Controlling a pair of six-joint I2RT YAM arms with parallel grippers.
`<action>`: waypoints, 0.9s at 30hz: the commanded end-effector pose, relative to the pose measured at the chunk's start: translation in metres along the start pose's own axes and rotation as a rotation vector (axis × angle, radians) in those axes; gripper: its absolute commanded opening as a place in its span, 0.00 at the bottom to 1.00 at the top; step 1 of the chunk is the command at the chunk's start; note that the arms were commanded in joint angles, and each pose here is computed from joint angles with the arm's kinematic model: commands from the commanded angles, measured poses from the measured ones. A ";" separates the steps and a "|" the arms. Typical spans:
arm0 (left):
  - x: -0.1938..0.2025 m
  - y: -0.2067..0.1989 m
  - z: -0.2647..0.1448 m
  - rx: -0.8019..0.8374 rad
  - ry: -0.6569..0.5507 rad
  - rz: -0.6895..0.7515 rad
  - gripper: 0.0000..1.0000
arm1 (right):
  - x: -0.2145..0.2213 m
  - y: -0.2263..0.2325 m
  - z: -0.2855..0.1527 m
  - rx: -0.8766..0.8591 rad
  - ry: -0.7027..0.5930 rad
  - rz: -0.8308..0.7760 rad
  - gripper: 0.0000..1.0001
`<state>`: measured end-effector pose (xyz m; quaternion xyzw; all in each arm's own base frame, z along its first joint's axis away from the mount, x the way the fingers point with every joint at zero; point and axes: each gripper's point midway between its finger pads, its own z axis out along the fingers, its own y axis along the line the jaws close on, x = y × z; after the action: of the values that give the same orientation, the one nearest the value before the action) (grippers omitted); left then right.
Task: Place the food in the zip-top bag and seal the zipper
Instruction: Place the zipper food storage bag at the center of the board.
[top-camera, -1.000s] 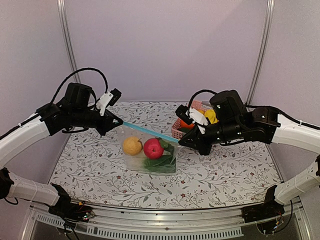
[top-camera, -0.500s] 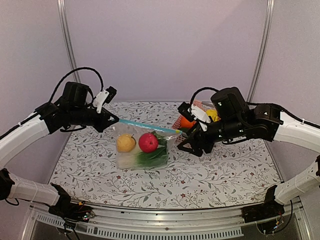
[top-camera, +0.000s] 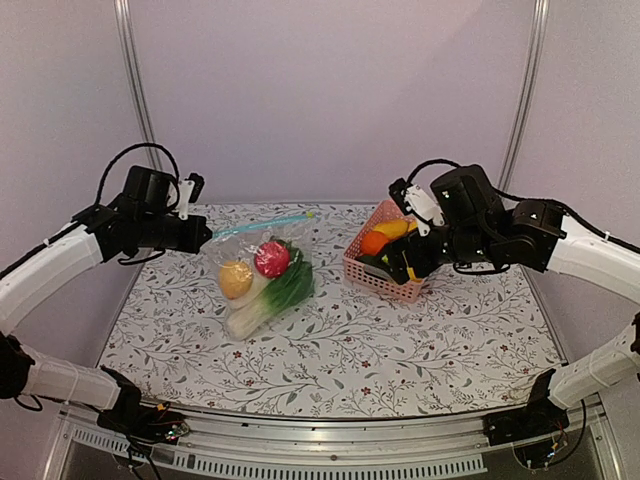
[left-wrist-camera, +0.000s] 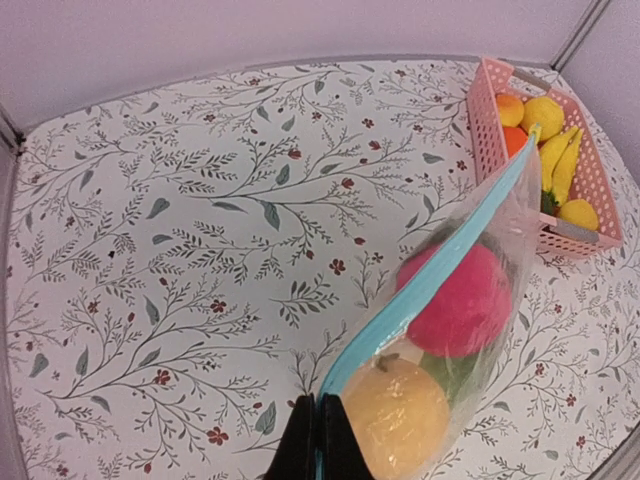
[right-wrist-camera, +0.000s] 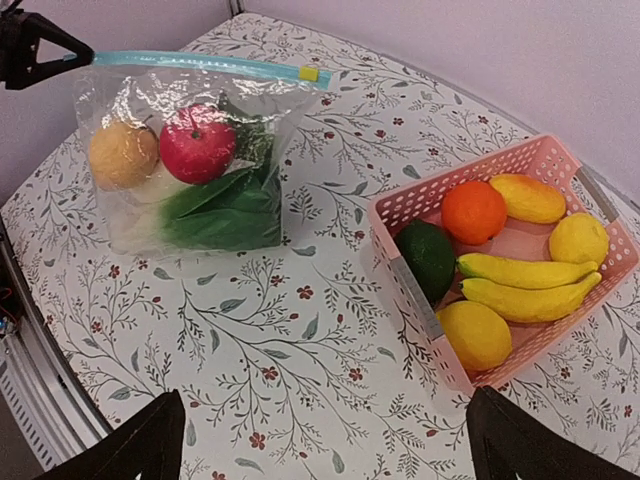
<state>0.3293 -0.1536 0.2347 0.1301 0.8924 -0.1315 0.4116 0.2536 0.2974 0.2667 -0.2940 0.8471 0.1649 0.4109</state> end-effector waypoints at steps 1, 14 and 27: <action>0.011 0.034 0.016 -0.128 0.004 -0.150 0.00 | 0.011 -0.044 0.006 0.164 0.007 0.124 0.99; 0.002 0.099 0.057 -0.311 -0.051 -0.257 0.32 | 0.041 -0.110 0.013 0.316 -0.040 0.351 0.99; -0.020 0.123 0.031 -0.362 -0.186 -0.276 0.91 | 0.052 -0.131 0.014 0.354 -0.054 0.371 0.99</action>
<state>0.4052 -0.0703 0.2026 -0.0632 0.8865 -0.0458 0.4561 0.3123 0.1992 0.2108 -0.0752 0.8960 0.0971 0.4266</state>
